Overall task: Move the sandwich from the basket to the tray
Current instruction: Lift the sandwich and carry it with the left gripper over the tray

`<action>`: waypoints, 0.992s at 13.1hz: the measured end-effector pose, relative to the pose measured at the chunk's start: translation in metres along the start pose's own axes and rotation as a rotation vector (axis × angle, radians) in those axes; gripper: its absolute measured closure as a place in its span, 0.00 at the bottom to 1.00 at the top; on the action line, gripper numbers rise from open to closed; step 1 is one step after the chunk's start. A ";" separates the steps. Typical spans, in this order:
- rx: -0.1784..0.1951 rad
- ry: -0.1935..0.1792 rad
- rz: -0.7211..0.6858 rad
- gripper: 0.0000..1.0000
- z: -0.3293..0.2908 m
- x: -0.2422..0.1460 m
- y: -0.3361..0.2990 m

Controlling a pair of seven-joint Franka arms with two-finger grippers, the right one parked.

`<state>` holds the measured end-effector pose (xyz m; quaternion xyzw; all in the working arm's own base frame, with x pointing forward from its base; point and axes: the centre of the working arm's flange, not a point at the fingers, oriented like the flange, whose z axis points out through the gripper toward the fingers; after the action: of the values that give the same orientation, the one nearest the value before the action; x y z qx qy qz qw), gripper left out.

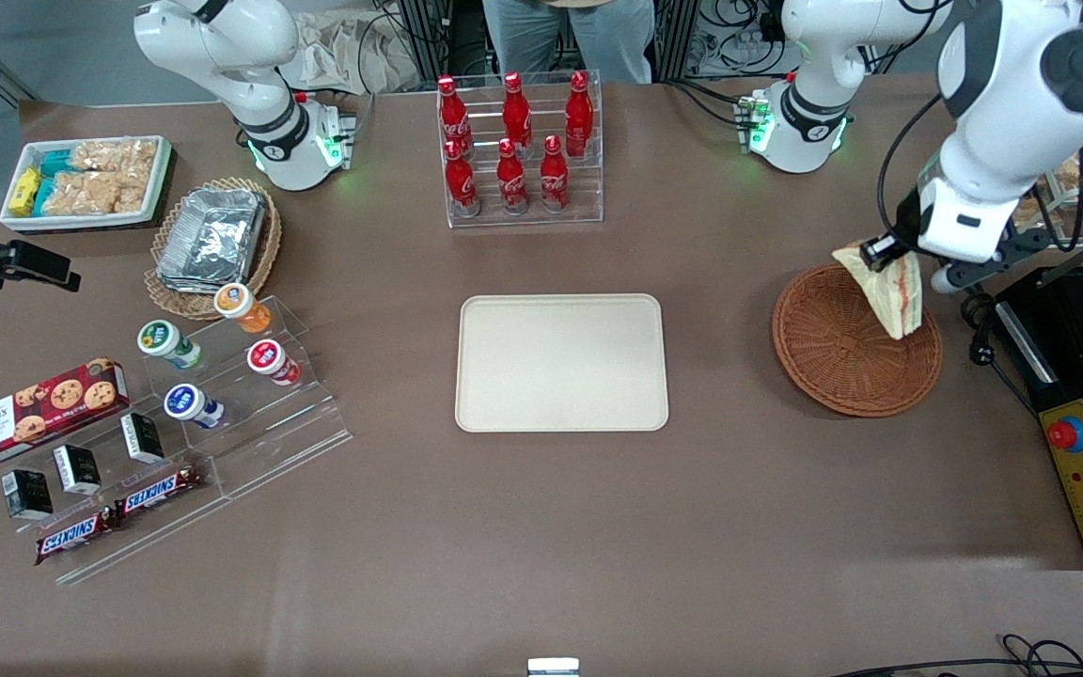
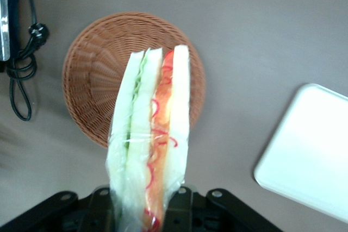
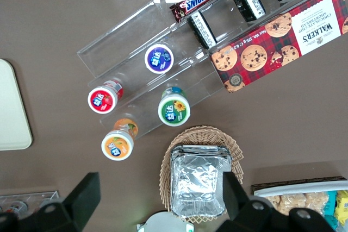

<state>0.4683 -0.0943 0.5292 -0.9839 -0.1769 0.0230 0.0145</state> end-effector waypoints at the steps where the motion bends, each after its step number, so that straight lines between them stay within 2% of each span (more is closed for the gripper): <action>1: -0.016 -0.004 0.043 0.75 -0.011 -0.006 0.013; 5: -0.067 -0.036 0.210 0.75 -0.007 -0.049 0.084; 8: -0.091 -0.025 0.305 0.75 0.004 -0.090 0.141; 11: -0.101 -0.007 0.325 0.75 0.024 -0.129 0.193; 13: -0.108 -0.007 0.340 0.75 0.037 -0.140 0.211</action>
<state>0.4090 -0.3398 0.4896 -0.9989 -0.0091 0.0191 -0.0430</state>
